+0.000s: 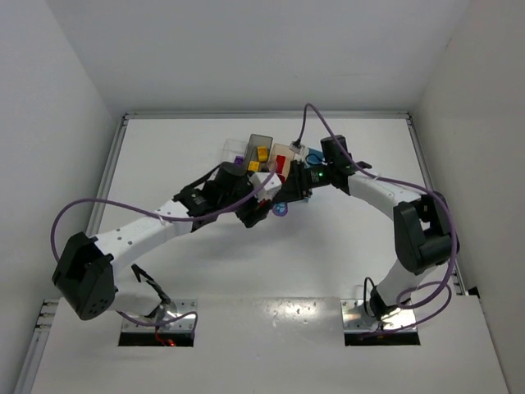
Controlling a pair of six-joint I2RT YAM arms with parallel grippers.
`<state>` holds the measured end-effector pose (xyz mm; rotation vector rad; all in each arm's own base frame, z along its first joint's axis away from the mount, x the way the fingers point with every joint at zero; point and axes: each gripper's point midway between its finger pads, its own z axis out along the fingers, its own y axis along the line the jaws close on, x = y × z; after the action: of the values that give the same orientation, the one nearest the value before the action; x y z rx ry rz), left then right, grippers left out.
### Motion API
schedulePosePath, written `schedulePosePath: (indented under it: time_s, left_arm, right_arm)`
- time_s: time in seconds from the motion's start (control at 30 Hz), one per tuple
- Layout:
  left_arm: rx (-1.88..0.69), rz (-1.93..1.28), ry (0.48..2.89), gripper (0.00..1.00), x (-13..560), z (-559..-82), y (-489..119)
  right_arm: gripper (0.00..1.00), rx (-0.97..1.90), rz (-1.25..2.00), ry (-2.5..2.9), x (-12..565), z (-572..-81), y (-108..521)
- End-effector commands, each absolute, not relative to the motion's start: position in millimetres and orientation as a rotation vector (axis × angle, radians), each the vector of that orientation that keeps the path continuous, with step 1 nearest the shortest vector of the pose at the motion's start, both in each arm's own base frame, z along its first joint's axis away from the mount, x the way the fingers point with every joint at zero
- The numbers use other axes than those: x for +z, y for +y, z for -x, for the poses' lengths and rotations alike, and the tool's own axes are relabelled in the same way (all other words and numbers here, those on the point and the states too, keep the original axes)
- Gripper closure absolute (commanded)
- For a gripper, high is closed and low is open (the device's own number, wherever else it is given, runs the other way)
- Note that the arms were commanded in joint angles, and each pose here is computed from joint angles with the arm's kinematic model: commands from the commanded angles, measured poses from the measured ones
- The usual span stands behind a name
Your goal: Sort the legos into containers by color
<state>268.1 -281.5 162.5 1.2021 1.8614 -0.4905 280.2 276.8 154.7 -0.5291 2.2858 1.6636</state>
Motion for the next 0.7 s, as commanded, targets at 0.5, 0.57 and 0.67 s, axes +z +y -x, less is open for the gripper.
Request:
schedulePosePath:
  time_s: [0.5, 0.57, 0.67]
  left_arm:
    - [-0.155, -0.44, 2.008, 0.82, 200.8, -327.7, -106.7]
    - [-0.169, -0.418, 2.015, 0.82, 201.8, -322.0, -99.9]
    - [-0.195, -0.383, 2.031, 0.82, 201.9, -319.3, -90.1]
  right_arm:
    - [1.0, 1.287, 0.708, 1.989, 214.5, -421.4, 323.5]
    - [1.0, 1.223, 0.696, 1.928, 234.9, -451.6, 347.8]
    - [1.0, 1.139, 0.666, 1.922, 218.7, -486.7, 375.9]
